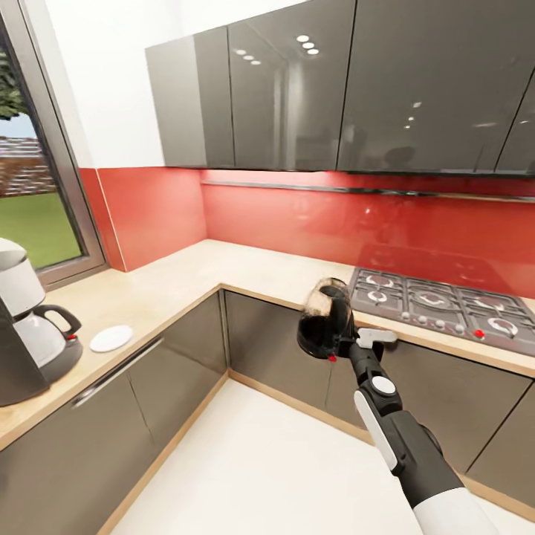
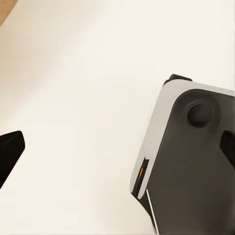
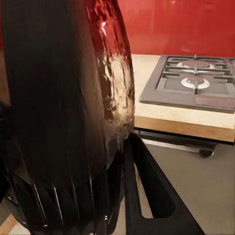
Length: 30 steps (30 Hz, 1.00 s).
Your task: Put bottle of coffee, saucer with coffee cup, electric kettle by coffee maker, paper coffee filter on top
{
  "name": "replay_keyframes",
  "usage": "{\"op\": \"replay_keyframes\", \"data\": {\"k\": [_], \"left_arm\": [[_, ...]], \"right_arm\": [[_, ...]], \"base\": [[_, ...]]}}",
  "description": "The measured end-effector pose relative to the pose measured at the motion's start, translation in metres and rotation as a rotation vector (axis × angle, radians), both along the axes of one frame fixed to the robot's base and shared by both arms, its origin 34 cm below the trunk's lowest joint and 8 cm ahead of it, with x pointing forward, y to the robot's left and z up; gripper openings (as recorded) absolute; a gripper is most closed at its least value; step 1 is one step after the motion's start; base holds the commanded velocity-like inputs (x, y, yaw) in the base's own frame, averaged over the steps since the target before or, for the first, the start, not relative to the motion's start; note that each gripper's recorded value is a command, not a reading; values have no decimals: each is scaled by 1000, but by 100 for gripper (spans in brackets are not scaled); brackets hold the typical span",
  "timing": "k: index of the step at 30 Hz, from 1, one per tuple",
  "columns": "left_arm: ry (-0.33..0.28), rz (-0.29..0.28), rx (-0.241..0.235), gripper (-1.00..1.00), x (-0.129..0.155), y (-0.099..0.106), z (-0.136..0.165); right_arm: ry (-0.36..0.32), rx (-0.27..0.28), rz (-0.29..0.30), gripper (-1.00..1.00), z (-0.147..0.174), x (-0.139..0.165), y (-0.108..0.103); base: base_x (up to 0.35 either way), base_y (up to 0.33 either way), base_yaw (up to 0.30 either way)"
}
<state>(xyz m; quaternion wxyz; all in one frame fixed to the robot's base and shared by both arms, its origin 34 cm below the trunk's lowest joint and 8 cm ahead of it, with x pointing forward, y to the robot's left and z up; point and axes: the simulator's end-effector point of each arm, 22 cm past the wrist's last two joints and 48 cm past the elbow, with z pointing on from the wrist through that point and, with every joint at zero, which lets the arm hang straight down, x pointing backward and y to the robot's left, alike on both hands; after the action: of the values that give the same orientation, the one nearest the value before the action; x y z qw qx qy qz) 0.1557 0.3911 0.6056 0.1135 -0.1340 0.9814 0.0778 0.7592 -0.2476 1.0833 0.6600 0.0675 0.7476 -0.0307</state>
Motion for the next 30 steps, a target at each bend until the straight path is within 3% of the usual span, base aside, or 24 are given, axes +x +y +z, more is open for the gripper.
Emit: {"op": "replay_keyframes", "data": {"k": [6,10,14,18,22,24,25,26,28,29,30], "left_arm": [[0,7,3,100,-1,2,0],[1,15,6,100,-1,3,0],[2,20,8,100,-2,5,1],[3,18,7,100,-2,4,1],[4,16,7,100,-3,4,0],[6,16,8,100,-4,4,1],[9,17,10,100,-5,5,1],[10,18,12,100,-5,6,1],[23,28,44,100,-9,13,2],[27,30,49,100,-10,15,2],[31,32,54,100,-11,16,2]], "right_arm": [[-52,15,25,-100,26,-1,14],[-58,5,94,-100,39,-4,48],[-1,-5,147,-100,46,-12,73],[78,18,198,-100,47,-14,108],[111,29,233,-100,49,-17,134],[113,10,282,-100,50,-24,157],[113,-23,324,-100,49,-30,178],[109,-17,363,-100,50,-36,195],[107,-73,388,-100,48,-42,209],[106,-53,401,-100,48,-44,214],[107,-74,392,-100,47,-43,211]], "base": [[270,-212,0],[176,-111,0],[81,-19,0],[16,-3,0],[3,-1,0],[0,0,0],[0,0,0],[0,0,0],[0,0,160],[0,0,173],[0,0,180]]}}
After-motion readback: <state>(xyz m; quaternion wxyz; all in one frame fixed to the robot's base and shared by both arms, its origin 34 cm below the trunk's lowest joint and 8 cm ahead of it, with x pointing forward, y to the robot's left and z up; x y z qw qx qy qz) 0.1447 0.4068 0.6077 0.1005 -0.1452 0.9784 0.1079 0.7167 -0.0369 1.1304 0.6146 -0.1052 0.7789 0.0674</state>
